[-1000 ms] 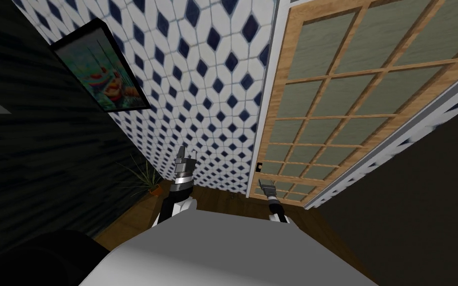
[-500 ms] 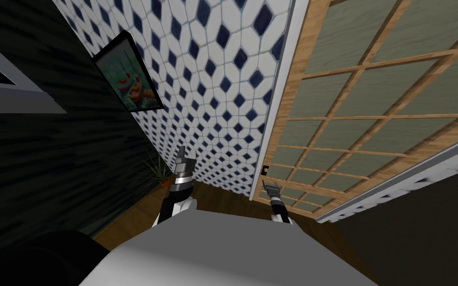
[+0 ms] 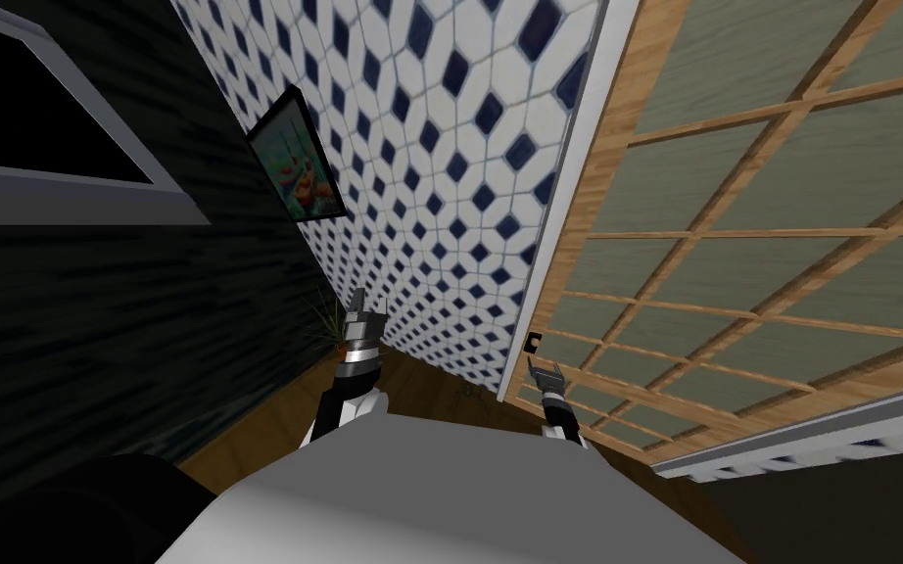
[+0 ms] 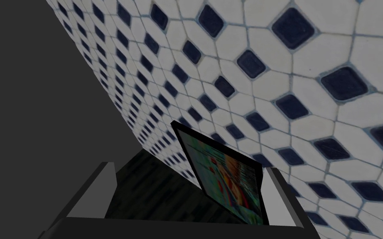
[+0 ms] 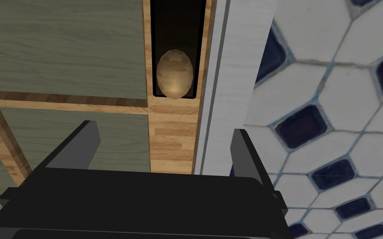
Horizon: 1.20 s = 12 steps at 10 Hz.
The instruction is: Pull the door open
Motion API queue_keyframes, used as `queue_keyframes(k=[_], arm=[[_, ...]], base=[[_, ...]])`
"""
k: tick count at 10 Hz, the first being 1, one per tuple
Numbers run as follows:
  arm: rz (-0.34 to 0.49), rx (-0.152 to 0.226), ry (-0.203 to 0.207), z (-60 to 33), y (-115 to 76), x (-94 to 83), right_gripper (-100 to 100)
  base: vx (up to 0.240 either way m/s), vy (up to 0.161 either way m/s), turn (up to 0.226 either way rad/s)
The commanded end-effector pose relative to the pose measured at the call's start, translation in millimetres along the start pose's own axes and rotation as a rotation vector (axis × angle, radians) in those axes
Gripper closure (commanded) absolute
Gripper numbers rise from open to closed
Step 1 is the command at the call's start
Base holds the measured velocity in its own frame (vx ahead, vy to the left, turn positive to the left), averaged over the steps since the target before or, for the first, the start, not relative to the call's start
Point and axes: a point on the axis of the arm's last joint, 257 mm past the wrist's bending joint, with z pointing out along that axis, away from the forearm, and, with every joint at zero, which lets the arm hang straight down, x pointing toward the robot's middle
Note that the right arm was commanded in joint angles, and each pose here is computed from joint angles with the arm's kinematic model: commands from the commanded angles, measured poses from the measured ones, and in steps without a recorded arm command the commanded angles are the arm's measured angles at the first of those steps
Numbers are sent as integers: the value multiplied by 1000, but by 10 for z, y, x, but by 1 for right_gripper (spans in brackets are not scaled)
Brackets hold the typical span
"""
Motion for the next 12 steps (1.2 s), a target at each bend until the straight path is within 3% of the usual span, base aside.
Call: queue_keyframes(k=[1, 2, 4, 5, 6, 8, 9, 11, 12], arm=[[0, 51, 5, -9, -197, 8, -100], [0, 74, 5, -18, -292, 9, -100], [0, 74, 5, -18, -292, 9, -100], [0, 121, 6, -41, -481, 11, -100], [0, 144, 6, -55, -574, 11, -100], [0, 144, 6, -55, -574, 11, -100], [0, 190, 6, -86, -754, 13, -100], [0, 190, 6, -86, -754, 13, -100], [1, 232, 7, -121, -920, 13, -100]], base=[[-1, -31, 222], [-4, -44, 266], [4, -25, 55], [13, -21, 258], [10, -51, 319], [-1, -29, 15], [7, -25, 253], [6, -28, 91], [10, -30, 255]])
